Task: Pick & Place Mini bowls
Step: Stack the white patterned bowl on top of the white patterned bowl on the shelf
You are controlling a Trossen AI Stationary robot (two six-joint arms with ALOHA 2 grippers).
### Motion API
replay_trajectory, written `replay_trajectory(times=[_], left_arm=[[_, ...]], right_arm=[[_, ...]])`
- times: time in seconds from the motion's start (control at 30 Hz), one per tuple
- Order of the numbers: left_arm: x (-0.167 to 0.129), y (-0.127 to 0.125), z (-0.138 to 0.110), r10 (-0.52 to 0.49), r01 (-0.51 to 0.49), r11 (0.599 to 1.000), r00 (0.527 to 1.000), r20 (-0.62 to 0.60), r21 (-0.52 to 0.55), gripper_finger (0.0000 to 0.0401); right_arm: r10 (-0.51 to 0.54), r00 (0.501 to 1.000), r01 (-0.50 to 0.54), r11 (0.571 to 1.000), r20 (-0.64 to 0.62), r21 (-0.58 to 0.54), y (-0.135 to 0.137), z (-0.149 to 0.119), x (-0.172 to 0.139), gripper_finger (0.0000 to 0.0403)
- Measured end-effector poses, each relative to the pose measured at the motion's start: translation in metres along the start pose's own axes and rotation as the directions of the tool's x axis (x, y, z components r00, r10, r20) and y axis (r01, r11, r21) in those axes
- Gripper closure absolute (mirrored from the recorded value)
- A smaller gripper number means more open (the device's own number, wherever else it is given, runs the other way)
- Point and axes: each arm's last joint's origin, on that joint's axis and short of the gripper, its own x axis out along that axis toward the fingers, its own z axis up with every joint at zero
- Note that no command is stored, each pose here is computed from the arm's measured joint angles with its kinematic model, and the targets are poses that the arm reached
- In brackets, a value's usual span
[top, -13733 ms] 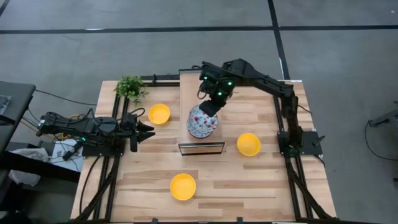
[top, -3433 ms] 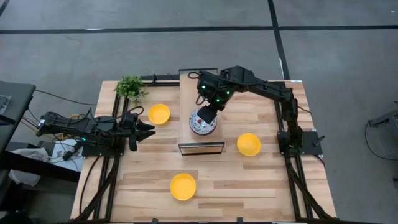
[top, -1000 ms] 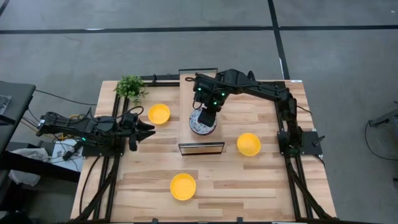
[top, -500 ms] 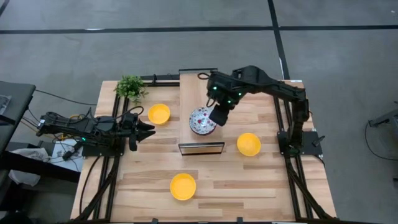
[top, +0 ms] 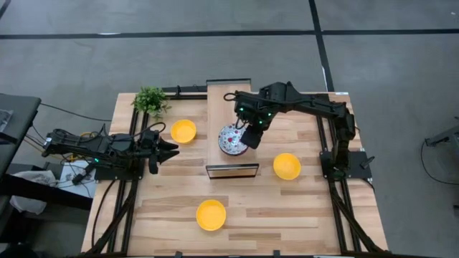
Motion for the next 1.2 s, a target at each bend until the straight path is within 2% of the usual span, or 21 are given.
replay_trajectory(times=[1.07,1.2], left_arm=[[0.0,0.0,0.0,0.0,0.0,1.0,1.0,0.0,0.0,0.0261],[0.0,0.0,0.0,0.0,0.0,1.0,1.0,0.0,0.0,0.0261]], right_arm=[[-0.007,1.0,0.007,1.0,0.004,-0.008,0.0026,-0.0002,0.0006,0.034],[-0.008,1.0,0.008,1.0,0.022,-0.001,0.0001,-0.0002,-0.0071,0.034]])
